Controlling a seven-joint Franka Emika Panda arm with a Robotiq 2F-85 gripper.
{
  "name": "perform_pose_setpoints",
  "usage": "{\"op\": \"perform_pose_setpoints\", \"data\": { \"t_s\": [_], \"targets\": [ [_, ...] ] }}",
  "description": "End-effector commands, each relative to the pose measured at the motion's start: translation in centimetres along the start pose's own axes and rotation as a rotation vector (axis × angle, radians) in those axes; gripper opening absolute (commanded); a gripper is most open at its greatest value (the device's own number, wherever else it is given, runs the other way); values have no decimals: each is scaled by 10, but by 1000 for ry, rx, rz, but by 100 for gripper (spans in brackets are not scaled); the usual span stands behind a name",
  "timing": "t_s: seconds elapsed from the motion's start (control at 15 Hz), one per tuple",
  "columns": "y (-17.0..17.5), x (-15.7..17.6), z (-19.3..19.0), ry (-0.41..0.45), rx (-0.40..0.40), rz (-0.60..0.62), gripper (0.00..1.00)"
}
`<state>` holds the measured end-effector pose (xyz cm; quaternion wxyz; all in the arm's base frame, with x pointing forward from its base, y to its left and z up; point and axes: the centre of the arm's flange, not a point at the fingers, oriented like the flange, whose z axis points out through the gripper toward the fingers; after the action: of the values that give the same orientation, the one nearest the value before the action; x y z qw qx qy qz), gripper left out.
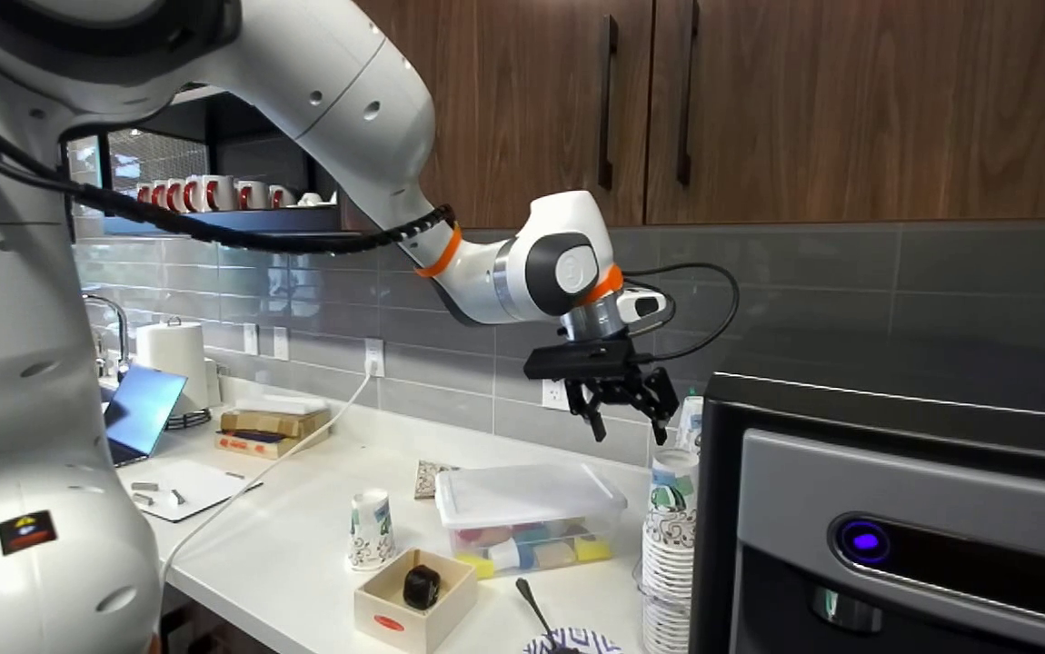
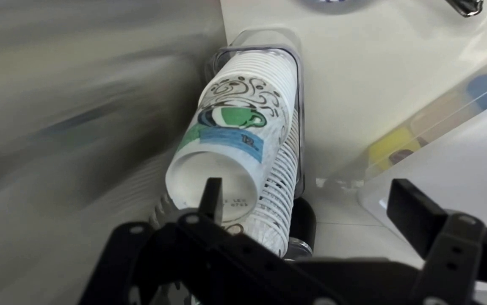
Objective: Move two cups to the left pile of cups
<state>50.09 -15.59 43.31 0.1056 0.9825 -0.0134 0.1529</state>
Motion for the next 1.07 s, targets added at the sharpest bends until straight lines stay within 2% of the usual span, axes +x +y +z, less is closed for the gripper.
{"op": "perform_pose_setpoints", "data": {
  "t_s": [0.0,0.2,0.27,0.33,0.87,1.0],
  "targets": [
    [-1,22,20,12,-29,-18,100],
    [-4,27,33,2,-44,-30,100],
    [-5,28,36,0,-49,-37,75],
    [-5,27,39,-6,-54,-41,74],
    [0,29,32,8,-96,-57,11],
    [4,29,32,8,-102,-52,0]
  ]
}}
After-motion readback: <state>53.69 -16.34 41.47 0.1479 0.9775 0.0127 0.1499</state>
